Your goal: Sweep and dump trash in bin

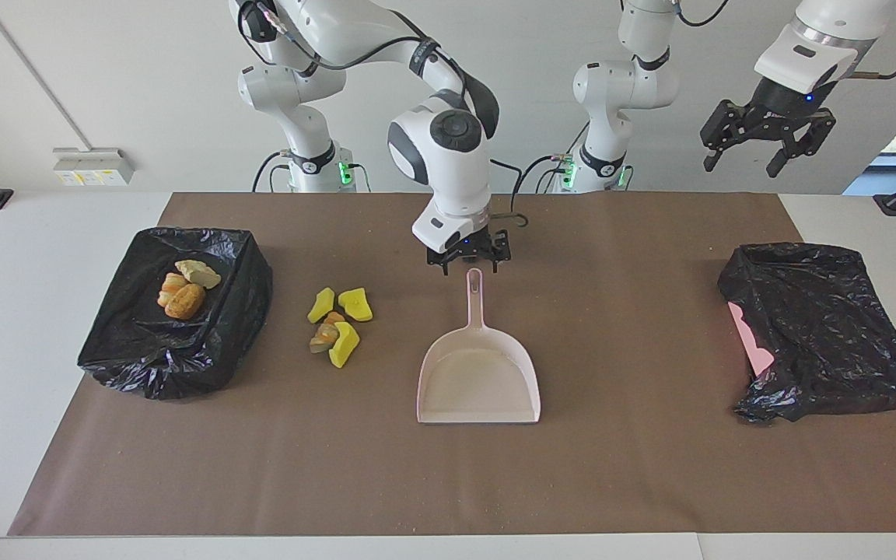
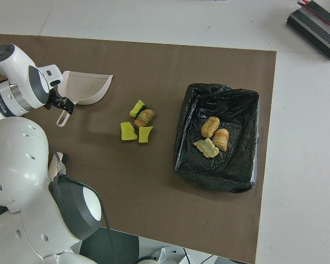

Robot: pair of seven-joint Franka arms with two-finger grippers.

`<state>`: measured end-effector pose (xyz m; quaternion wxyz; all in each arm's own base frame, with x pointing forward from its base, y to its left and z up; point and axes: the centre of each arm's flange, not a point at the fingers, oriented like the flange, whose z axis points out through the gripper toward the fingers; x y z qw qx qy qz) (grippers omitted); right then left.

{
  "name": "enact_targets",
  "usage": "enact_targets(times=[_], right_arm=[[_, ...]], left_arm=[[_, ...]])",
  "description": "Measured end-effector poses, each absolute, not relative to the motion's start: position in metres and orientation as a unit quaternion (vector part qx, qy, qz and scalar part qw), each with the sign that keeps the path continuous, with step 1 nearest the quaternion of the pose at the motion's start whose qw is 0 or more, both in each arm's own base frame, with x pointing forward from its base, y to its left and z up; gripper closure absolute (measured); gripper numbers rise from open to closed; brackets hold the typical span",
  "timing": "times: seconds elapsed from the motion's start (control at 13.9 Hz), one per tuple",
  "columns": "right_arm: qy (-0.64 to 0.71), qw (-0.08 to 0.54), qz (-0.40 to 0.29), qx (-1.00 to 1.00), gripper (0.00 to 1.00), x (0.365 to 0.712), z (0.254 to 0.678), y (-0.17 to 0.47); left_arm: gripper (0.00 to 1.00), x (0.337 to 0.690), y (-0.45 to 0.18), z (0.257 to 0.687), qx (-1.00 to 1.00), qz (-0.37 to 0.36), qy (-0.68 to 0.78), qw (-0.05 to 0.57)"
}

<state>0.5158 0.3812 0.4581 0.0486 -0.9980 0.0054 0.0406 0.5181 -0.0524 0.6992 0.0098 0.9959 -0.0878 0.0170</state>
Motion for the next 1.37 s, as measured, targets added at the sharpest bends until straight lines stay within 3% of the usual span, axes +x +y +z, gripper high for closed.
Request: enact_targets(times=[0.22, 0.51, 0.94, 1.37], right_arm=[[-0.009, 0.031, 0.085, -0.996, 0.00, 0.467, 0.497, 0.379], [-0.015, 0.036, 0.130, -0.991, 0.00, 0.391, 0.461, 0.380], [0.023, 0.048, 0.139, -0.989, 0.00, 0.276, 0.399, 0.368], [0.051, 0.035, 0.123, -0.991, 0.00, 0.227, 0.337, 0.386]], left_arm=[[0.00, 0.524, -0.056, 0.703, 0.995, 0.042, -0.090, 0.010], [0.00, 0.536, -0.102, 0.684, 0.990, 0.049, -0.130, 0.012], [0.00, 0.556, -0.221, 0.585, 0.985, 0.033, -0.170, 0.017], [0.00, 0.537, -0.338, 0.474, 0.988, 0.016, -0.153, 0.019]])
